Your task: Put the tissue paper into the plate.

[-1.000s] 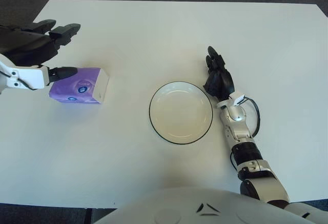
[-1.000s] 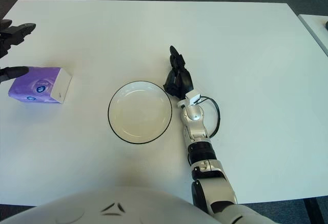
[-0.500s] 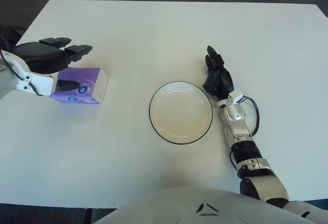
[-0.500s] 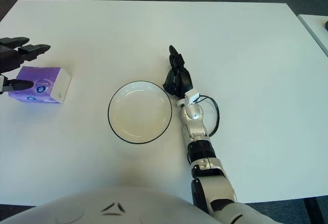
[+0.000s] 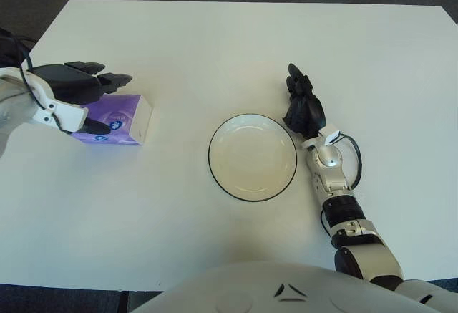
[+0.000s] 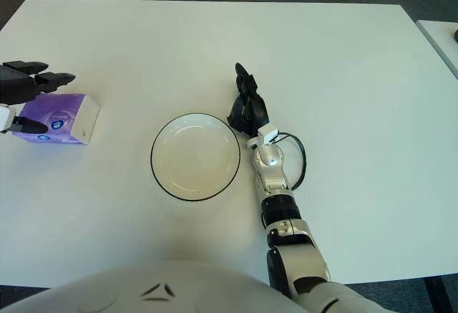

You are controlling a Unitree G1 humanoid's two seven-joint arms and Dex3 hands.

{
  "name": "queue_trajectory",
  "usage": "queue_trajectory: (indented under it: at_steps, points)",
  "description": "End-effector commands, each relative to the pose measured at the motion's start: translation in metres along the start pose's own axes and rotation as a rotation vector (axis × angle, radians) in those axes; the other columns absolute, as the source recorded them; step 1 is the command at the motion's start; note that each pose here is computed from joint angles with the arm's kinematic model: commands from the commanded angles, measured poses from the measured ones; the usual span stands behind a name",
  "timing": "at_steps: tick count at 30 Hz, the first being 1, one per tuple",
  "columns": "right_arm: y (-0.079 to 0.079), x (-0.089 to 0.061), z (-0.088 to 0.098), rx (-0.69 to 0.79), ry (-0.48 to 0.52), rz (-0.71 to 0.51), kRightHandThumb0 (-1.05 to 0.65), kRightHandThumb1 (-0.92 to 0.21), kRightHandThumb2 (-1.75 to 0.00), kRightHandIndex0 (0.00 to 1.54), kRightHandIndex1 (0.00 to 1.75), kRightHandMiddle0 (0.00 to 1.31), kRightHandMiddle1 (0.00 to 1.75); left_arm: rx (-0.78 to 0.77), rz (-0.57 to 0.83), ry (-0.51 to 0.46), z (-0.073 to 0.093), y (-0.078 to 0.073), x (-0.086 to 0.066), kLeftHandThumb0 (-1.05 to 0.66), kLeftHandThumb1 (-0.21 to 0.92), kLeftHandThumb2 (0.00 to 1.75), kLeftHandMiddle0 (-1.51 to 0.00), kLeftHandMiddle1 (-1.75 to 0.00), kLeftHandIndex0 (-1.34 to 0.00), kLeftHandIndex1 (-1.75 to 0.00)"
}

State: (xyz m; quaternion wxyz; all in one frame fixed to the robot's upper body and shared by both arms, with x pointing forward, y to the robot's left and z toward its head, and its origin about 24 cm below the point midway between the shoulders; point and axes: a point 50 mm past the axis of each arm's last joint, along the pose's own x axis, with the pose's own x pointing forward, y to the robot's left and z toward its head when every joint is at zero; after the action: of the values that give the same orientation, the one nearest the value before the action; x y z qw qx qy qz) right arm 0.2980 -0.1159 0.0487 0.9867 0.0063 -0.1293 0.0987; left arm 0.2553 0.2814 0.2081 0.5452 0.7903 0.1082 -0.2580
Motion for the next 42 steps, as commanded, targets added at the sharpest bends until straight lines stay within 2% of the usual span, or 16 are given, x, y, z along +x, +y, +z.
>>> queue_trajectory:
  at_steps: [1,19,42]
  points:
    - [0.002,-0.067,-0.069,0.044,0.368,-0.043,-0.77,-0.92,-1.1,0.11,0.01,0.0,0.25,0.043,-0.029,0.004,-0.001,-0.004,0.005,-1.05,0.92,0.32,0.0,0.0,0.0,0.0]
    - [0.002,-0.068,-0.069,0.039,0.372,-0.038,-0.78,-0.92,-1.09,0.11,0.0,0.0,0.24,0.054,-0.102,0.021,0.002,-0.007,0.012,-1.05,0.92,0.12,0.0,0.0,0.0,0.0]
    - [0.0,-0.068,-0.068,0.047,0.36,-0.044,-0.75,-0.92,-1.09,0.13,0.01,0.0,0.28,0.067,-0.151,0.031,0.004,-0.009,0.018,-1.05,0.92,0.18,0.0,0.0,0.0,0.0]
